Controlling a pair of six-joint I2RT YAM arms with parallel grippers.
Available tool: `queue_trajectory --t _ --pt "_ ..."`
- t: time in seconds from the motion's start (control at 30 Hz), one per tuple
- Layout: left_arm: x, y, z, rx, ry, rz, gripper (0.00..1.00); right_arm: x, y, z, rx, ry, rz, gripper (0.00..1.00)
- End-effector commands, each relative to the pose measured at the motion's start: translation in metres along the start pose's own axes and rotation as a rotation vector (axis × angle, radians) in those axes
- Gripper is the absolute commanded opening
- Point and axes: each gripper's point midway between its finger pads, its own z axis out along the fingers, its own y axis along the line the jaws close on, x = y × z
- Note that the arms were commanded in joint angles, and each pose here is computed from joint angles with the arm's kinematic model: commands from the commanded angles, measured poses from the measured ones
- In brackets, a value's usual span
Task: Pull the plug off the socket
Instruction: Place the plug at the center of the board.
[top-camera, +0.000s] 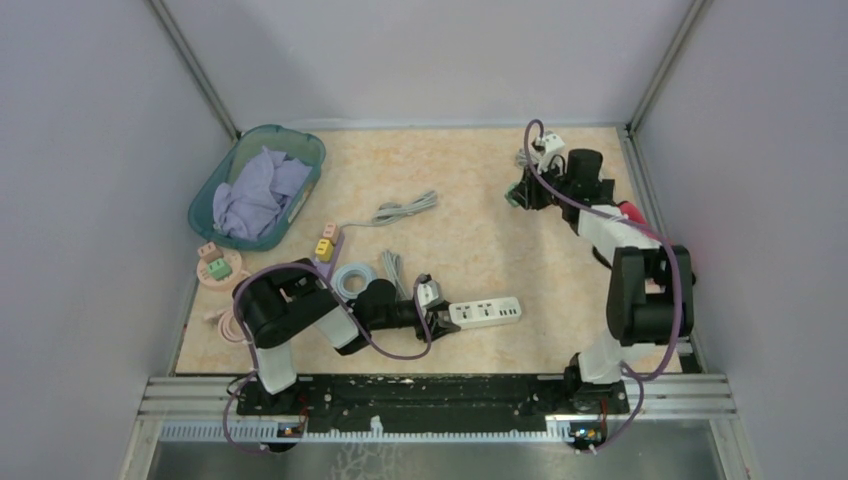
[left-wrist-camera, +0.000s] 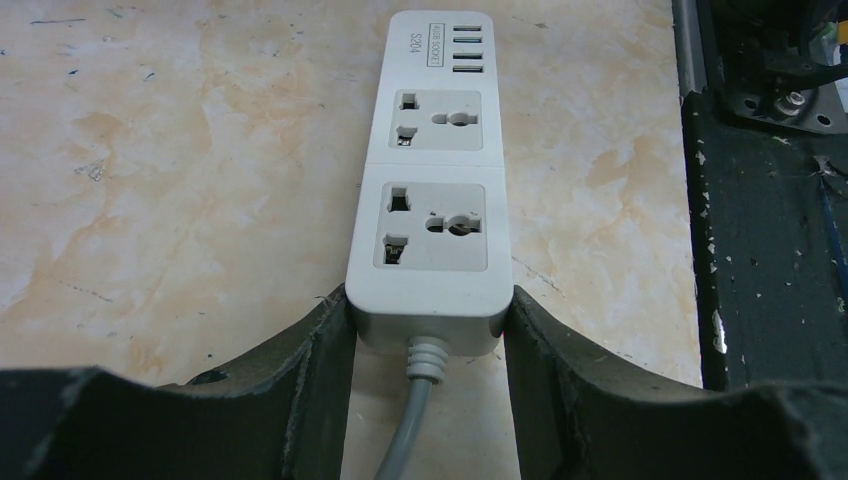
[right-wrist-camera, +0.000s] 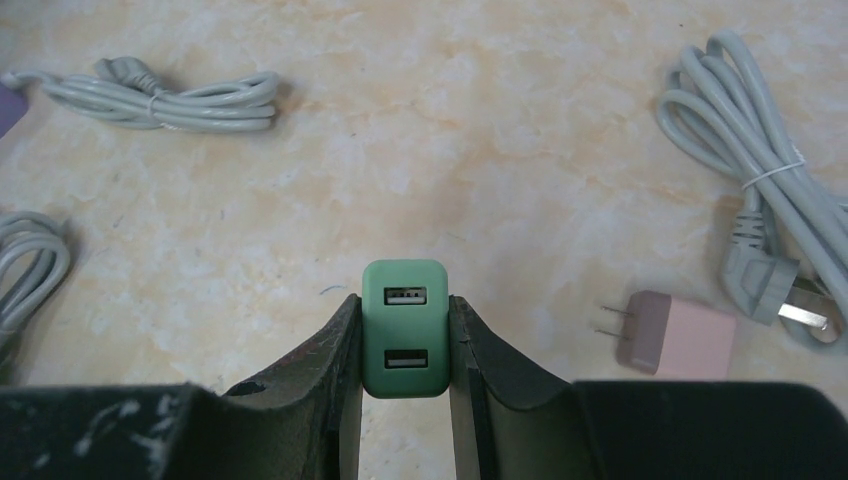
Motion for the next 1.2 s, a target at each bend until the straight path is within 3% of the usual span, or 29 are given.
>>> queue_trajectory --t 0.0,0.27,0.43,0.63,0.77,0.8,0.97,1.17 --pt "-0.016 -0.002 0.000 0.015 -0.045 0.007 0.01 -0.016 -0.030 0.020 0.058 0.012 0.007 0.03" --pt "-0.015 -0.004 -0.003 0.018 -0.042 0.004 0.02 0.004 -0.073 0.060 0.137 0.118 0.089 0.06" --pt "-0.015 -0.004 -0.004 0.013 -0.041 -0.001 0.02 0.017 -0.096 0.069 0.212 0.165 0.103 0.16" --pt "-0.015 -0.004 -0.006 0.007 -0.036 -0.012 0.02 0.010 -0.111 0.064 0.247 0.166 0.084 0.45" --pt "-0.014 -0.004 -0.004 0.011 -0.031 -0.021 0.02 -0.008 -0.106 0.051 0.244 0.119 0.049 0.89" --pt "-0.014 -0.004 -0.003 0.014 -0.027 -0.024 0.02 -0.015 -0.102 0.047 0.238 0.099 0.035 0.93" --pt "-0.014 -0.005 0.000 0.022 -0.019 -0.033 0.02 -0.041 -0.068 0.019 0.151 0.021 -0.025 0.94" --pt "-0.016 -0.005 0.001 0.023 -0.023 -0.038 0.02 -0.068 0.011 -0.031 -0.101 -0.117 -0.165 0.94"
